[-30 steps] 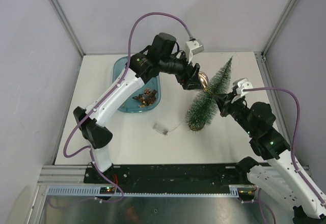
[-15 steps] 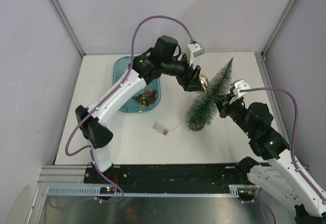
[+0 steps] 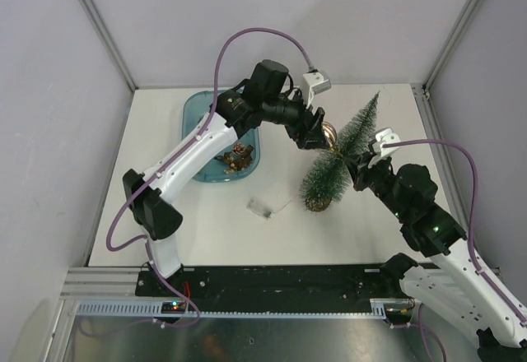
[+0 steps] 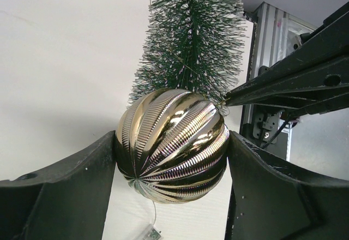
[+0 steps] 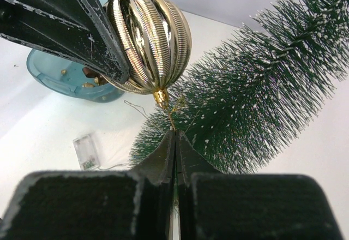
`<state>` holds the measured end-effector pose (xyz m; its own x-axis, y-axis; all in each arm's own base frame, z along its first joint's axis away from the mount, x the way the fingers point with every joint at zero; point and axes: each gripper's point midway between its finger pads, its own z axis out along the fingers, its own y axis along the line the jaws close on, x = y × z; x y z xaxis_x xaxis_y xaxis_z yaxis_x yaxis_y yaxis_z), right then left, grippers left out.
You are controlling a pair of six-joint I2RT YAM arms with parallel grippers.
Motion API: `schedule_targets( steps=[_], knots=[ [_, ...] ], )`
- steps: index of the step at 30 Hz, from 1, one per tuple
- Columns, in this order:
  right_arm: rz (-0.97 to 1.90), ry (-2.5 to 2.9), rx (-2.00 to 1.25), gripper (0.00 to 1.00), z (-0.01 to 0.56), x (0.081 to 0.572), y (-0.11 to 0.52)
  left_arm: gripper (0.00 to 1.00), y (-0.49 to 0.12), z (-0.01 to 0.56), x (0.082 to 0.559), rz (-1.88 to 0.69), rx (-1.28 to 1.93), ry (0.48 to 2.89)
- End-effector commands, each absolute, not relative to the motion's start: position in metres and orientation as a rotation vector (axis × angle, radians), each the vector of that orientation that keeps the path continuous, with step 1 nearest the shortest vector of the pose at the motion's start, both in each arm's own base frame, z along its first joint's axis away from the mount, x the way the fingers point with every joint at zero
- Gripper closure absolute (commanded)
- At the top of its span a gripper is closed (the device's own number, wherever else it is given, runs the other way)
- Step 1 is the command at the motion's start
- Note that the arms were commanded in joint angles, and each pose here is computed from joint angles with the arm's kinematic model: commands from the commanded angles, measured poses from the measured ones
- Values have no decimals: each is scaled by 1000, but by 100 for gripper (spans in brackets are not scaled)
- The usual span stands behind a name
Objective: Decorate the small christmas tree
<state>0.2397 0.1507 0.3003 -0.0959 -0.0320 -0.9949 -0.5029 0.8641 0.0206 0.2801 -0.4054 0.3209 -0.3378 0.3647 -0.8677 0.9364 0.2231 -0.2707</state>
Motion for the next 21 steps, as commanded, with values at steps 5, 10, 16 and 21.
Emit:
schedule_targets(
  steps=[5,10,16,21],
  knots=[
    [413,1527,-396,100,338,238,147,64,-406,353,283,-1078,1148,1737],
    [407,1497,-392,100,345,235,145,65,-406,357,290,-1048,1122,1724],
    [398,1506,-402,100,342,237,147,66,-406,358,289,-1062,1095,1740],
    [381,1523,-408,100,337,243,151,66,-402,358,287,-1058,1090,1746]
  ],
)
